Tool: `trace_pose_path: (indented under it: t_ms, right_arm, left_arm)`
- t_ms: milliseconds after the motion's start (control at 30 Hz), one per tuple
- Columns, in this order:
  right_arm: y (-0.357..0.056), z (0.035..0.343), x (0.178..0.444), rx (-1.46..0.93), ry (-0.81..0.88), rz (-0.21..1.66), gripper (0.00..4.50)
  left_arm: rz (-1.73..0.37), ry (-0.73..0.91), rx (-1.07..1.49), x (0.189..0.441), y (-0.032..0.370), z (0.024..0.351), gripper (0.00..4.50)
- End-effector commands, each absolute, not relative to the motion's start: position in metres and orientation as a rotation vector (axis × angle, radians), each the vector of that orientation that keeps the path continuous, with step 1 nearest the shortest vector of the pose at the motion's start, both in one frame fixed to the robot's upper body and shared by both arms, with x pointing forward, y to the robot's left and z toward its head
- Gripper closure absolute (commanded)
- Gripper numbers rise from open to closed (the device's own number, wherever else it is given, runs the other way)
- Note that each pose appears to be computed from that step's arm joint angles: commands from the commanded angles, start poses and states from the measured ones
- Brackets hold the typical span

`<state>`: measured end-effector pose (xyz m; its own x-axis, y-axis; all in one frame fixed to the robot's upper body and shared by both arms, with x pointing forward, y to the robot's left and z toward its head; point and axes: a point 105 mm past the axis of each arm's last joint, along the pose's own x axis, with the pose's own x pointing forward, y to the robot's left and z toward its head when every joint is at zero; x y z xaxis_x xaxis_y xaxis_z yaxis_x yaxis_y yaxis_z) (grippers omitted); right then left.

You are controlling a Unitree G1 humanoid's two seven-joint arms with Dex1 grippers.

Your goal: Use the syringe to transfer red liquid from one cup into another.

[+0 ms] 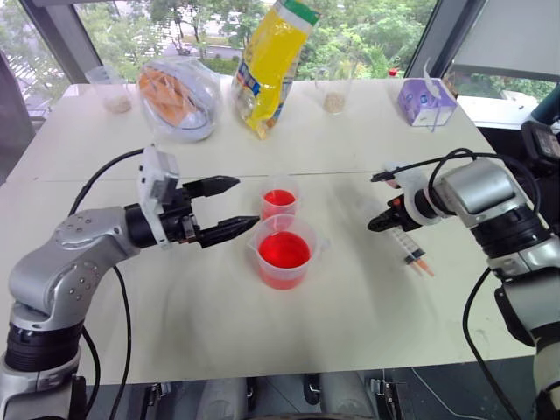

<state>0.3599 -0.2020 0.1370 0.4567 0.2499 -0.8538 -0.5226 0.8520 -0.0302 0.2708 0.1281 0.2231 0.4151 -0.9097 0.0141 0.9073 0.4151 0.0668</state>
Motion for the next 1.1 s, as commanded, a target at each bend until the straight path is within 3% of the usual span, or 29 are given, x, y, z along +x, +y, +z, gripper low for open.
trace_pose_path:
  t_ms: [33, 133, 267, 433, 633, 1100]
  right_arm:
    - [-0.195, 0.199, 0.365, -0.278, 0.75, 0.526, 3.14]
    - [-0.171, 0.246, 0.356, -0.233, 0.477, 0.673, 3.14]
    - [-0.136, 0.299, 0.321, -0.119, 0.109, 0.928, 3.14]
    - [-0.105, 0.325, 0.286, 0.0, -0.172, 1.116, 3.14]
    - [-0.062, 0.309, 0.265, 0.155, -0.387, 1.281, 3.14]
    - [-0.035, 0.221, 0.279, 0.103, -0.357, 1.26, 3.14]
  left_arm:
    - [-1.144, -0.115, 0.079, 0.271, 0.133, 0.243, 0.0]
    - [-1.163, -0.12, 0.085, 0.273, 0.133, 0.249, 0.0]
    - [-1.197, -0.132, 0.097, 0.28, 0.131, 0.26, 0.0]
    - [-1.24, -0.146, 0.104, 0.289, 0.13, 0.275, 0.0]
    - [-1.291, -0.138, 0.131, 0.301, 0.124, 0.289, 0.0]
    - [-1.434, -0.099, 0.097, 0.279, 0.118, 0.301, 0.0]
